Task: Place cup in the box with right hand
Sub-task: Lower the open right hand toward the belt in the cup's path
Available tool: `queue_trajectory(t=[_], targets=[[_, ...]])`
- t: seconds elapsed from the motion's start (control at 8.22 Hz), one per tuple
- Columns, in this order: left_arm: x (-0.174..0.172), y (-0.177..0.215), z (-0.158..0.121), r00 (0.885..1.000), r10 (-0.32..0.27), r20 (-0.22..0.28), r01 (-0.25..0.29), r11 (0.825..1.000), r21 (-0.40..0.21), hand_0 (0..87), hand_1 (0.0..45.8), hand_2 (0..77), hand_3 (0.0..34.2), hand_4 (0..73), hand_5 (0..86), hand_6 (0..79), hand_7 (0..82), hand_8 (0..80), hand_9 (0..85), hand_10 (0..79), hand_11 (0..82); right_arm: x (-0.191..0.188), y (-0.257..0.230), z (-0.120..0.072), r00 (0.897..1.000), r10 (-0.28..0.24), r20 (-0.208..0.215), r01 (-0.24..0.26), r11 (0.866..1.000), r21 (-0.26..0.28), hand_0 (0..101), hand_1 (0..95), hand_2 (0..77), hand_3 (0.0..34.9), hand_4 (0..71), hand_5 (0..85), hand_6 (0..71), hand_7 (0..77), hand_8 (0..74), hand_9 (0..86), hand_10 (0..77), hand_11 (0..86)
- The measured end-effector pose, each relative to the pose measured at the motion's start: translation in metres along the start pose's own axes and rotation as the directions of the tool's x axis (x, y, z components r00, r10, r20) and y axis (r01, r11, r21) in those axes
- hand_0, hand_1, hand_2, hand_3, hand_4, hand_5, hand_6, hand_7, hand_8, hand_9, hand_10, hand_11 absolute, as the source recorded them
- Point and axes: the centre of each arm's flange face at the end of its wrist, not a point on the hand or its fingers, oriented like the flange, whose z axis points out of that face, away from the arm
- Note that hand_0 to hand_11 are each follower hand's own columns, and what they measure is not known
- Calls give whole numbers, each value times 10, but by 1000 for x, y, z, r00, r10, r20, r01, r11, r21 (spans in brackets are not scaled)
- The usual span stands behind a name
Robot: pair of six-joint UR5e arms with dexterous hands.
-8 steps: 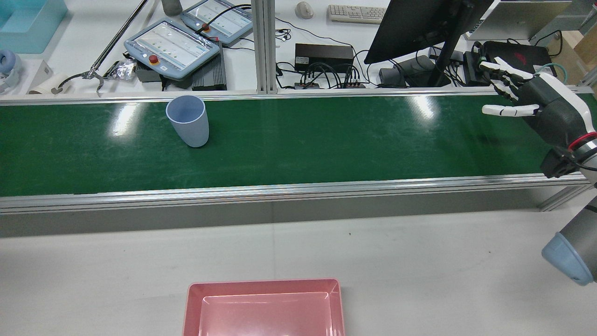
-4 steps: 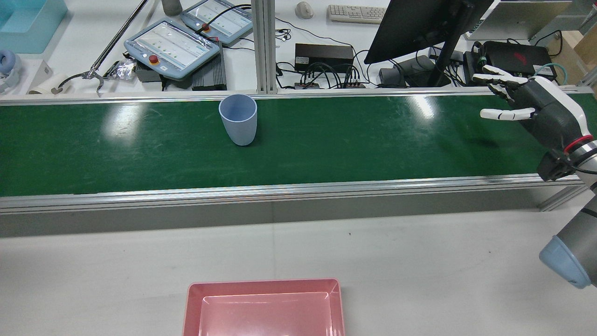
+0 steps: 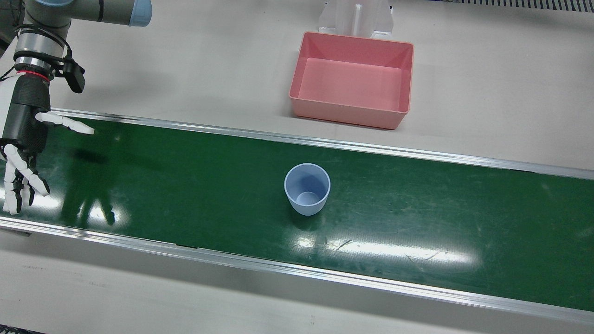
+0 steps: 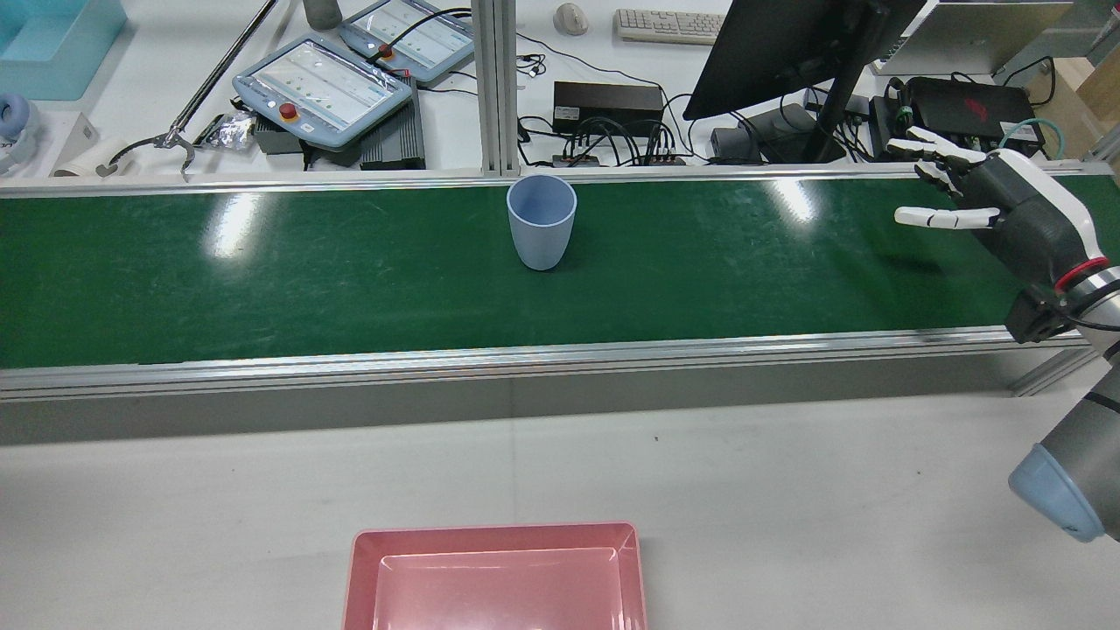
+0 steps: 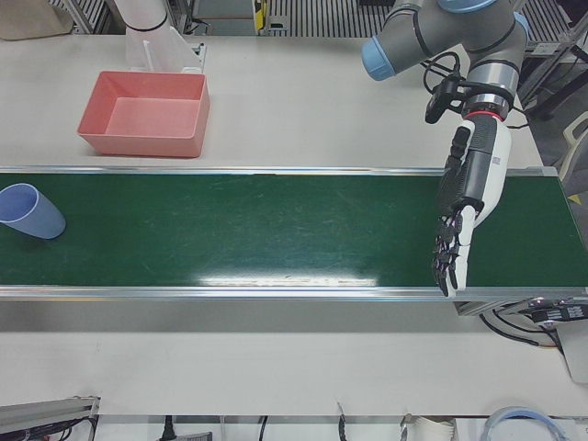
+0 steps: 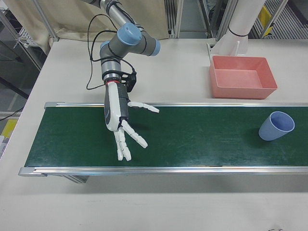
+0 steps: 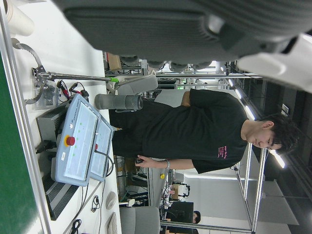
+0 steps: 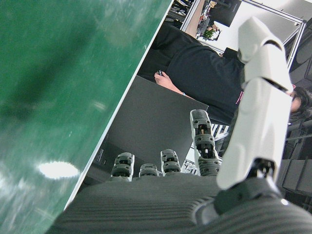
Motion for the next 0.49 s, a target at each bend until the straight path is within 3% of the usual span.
queue_trajectory(t=[0.12, 0.24, 0.36, 0.49], targets=[[0, 0, 0, 1000, 0, 0, 0, 1000, 0, 0, 5, 5, 0, 11, 0, 5, 0, 0, 0, 0, 0, 4, -2, 0, 1000, -3, -6, 3, 1000, 3, 505, 218, 142, 19, 54, 65, 33, 125, 5, 38, 55, 98], [0, 0, 0, 1000, 0, 0, 0, 1000, 0, 0, 5, 5, 0, 11, 5, 0, 0, 0, 0, 0, 0, 7, 1, 3, 1000, -4, -11, 4, 1000, -1, 504, 164, 240, 26, 65, 65, 33, 125, 5, 38, 55, 98], [0, 0, 0, 1000, 0, 0, 0, 1000, -1, 0, 5, 5, 0, 11, 5, 5, 0, 0, 0, 0, 0, 9, 4, 5, 1000, -3, -14, 3, 1000, -7, 513, 169, 131, 35, 87, 65, 33, 125, 5, 38, 55, 98], [0, 0, 0, 1000, 0, 0, 0, 1000, 0, 0, 5, 5, 0, 11, 5, 5, 0, 0, 0, 0, 0, 11, 6, 6, 1000, -3, -16, 3, 1000, -11, 514, 218, 180, 46, 71, 60, 33, 125, 5, 38, 55, 98]])
